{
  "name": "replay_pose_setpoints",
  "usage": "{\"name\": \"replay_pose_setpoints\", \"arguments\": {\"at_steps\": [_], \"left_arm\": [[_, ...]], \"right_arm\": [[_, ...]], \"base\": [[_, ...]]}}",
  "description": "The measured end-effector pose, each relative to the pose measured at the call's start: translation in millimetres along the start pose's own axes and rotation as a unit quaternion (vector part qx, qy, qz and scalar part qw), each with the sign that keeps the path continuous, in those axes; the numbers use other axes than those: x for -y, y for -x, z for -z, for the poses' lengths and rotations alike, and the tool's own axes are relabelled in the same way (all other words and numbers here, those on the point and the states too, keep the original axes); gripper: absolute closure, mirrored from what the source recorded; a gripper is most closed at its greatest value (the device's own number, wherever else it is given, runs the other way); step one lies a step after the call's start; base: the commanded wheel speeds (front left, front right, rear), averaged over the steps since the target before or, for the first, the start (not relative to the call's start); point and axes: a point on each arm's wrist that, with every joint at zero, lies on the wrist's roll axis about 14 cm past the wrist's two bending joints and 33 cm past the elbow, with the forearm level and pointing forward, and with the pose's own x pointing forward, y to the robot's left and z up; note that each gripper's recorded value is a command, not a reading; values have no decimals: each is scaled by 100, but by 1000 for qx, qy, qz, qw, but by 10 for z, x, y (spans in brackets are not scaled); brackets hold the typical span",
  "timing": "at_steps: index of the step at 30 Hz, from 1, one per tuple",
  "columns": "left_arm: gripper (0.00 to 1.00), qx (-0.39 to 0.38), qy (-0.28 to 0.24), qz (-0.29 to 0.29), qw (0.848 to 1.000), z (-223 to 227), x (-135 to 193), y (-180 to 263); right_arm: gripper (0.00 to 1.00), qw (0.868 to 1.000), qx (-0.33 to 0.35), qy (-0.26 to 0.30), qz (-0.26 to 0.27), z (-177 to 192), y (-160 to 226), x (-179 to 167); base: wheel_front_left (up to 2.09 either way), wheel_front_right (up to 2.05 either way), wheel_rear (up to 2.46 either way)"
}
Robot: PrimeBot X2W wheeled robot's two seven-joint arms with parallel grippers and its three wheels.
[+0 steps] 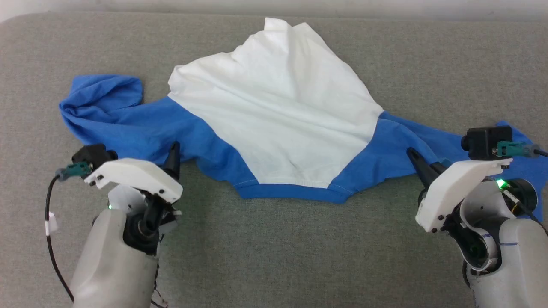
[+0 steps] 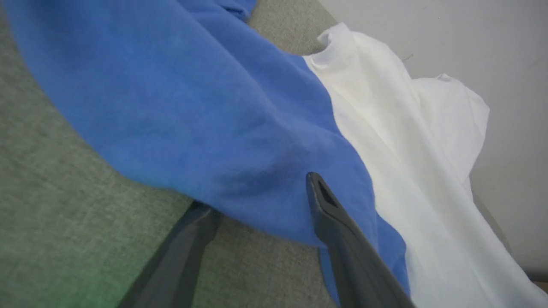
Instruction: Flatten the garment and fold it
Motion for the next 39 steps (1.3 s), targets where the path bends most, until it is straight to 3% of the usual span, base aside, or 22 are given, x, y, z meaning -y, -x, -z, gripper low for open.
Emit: {"name": "replay_pose_setpoints", "arguments": {"at_steps": [1,2,3,12,16,20,27,32,39], "left_arm": [[50,-4,-3,0,1000,-1,9,-32],[93,-9,-12,0,1000,4,10,-58],[100,-13,-25,-2,1000,7,-1,-77],[100,0,-40,22,999,-49,13,-69],[100,37,-26,66,997,-248,236,29],[100,105,6,133,986,-713,585,256],[100,239,-20,250,938,-1770,1325,991],[100,329,-65,276,901,-2402,1669,1565],[100,404,-97,297,860,-2877,1999,2176]], "right_arm": [[100,1000,0,0,1,4,-1,13],[100,1000,-1,-1,3,8,0,24],[100,1000,-1,-1,4,11,1,30],[100,1000,9,-3,7,-35,25,46],[100,999,28,-22,1,-146,84,39],[100,997,55,-53,-21,-345,190,-29],[100,982,147,-77,-93,-1237,564,-305],[100,970,197,-58,-132,-1835,926,-502],[100,953,243,-48,-174,-2419,1399,-690]], "base": [[0,0,0],[0,0,0],[0,0,0],[0,0,0],[0,0,0],[0,0,0],[0,0,0],[0,0,0],[0,0,0]]}}
